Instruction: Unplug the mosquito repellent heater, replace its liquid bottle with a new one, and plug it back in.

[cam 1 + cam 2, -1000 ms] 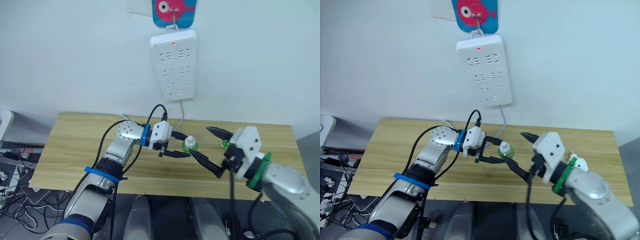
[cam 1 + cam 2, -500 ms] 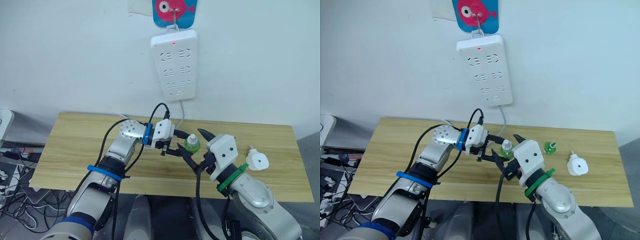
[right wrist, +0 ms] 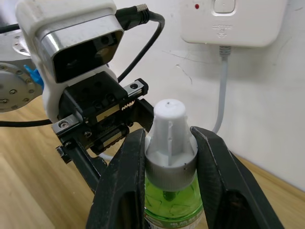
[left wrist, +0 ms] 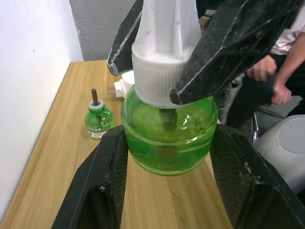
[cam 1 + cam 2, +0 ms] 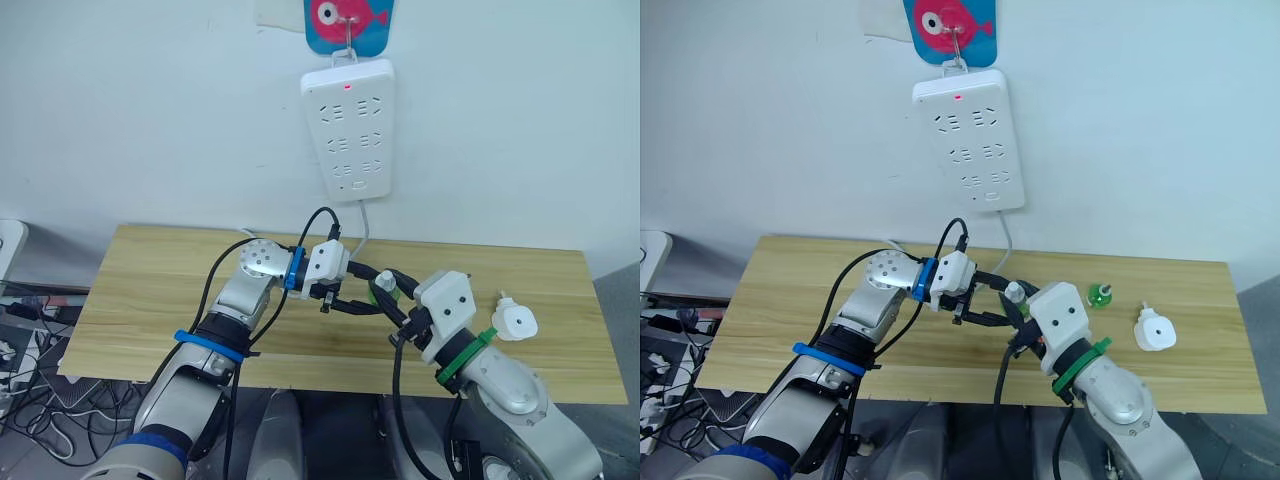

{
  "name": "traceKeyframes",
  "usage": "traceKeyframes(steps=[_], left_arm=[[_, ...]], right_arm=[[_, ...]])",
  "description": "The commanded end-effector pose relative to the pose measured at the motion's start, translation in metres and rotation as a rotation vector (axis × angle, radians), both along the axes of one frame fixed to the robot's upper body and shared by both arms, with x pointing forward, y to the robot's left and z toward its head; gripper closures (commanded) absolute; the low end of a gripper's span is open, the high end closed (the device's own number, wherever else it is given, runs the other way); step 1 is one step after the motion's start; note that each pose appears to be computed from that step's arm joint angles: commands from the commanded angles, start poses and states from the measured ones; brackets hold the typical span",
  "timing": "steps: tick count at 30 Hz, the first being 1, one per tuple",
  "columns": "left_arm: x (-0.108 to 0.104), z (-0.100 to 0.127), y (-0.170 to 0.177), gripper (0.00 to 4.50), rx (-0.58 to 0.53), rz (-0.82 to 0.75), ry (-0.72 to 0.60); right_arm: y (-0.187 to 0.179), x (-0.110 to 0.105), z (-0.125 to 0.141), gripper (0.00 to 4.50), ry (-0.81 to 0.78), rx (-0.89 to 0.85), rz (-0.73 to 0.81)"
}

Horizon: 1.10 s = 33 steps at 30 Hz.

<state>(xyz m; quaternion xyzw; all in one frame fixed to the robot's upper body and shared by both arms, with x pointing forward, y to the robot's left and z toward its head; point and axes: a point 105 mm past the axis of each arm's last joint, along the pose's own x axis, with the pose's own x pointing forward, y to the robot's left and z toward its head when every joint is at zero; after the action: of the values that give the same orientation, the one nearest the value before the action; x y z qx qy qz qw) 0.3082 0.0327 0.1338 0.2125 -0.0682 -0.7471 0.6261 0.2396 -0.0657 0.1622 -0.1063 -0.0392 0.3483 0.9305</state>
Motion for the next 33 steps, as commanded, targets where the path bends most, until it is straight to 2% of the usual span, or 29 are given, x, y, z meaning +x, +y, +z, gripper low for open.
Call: traceKeyframes(steps=[1, 7, 13, 19, 22, 28, 29, 33], left_arm=[[-0.008, 0.005, -0.002, 2.33, -0.018, -0.051, -0.046], [-0.018, 0.004, 0.003, 2.33, -0.001, -0.092, -0.041], [-0.029, 0.005, 0.007, 2.33, 0.014, -0.135, -0.038], [-0.032, 0.007, 0.007, 2.33, 0.015, -0.132, -0.025], [-0.034, 0.006, 0.008, 2.33, 0.018, -0.129, -0.026], [-0.029, 0.003, 0.008, 2.33, 0.016, -0.103, -0.039], [-0.029, 0.003, 0.007, 2.33, 0.015, -0.101, -0.039], [-0.026, 0.001, 0.006, 2.33, 0.002, -0.088, -0.039]], right_arm=[[0.006, -0.009, 0.016, 3.44, -0.012, 0.015, 0.235], [-0.002, -0.001, 0.03, 3.44, 0.002, -0.083, 0.575], [0.0, -0.011, 0.02, 3.44, 0.031, -0.228, 0.94], [-0.004, -0.002, 0.017, 3.44, 0.107, -0.224, 0.986], [-0.017, 0.0, 0.023, 2.46, 0.106, -0.252, 0.952], [-0.048, -0.013, 0.034, 0.25, 0.124, -0.289, 0.821], [-0.053, -0.015, 0.034, 0.02, 0.125, -0.29, 0.774], [-0.05, -0.023, 0.033, 0.02, 0.077, -0.206, 0.516]])
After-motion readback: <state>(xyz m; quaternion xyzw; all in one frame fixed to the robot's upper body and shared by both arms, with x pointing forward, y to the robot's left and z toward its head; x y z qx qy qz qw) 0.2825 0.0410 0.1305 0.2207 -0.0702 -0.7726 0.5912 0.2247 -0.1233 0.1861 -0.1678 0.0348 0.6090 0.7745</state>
